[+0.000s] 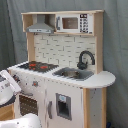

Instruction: Play with the kitchen

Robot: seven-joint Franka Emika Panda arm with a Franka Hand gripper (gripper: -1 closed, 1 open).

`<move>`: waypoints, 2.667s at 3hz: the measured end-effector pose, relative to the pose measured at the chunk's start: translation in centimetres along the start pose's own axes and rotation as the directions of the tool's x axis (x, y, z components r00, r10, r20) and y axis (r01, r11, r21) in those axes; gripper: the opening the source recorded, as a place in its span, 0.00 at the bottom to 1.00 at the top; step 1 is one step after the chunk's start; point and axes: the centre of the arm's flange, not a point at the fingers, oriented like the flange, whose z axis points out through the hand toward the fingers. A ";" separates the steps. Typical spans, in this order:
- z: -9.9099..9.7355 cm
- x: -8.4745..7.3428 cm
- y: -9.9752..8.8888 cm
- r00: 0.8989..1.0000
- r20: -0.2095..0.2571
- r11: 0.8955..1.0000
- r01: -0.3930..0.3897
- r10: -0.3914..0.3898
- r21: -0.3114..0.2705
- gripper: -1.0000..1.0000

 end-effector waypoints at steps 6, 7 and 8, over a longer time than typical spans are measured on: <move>0.0 0.0 -0.1 0.791 0.014 0.791 0.612 -0.612 -0.002 0.00; 0.0 0.1 -0.2 0.714 0.020 0.714 0.700 -0.699 -0.002 0.00; 0.0 0.1 -0.2 0.631 0.027 0.631 0.776 -0.775 0.001 0.00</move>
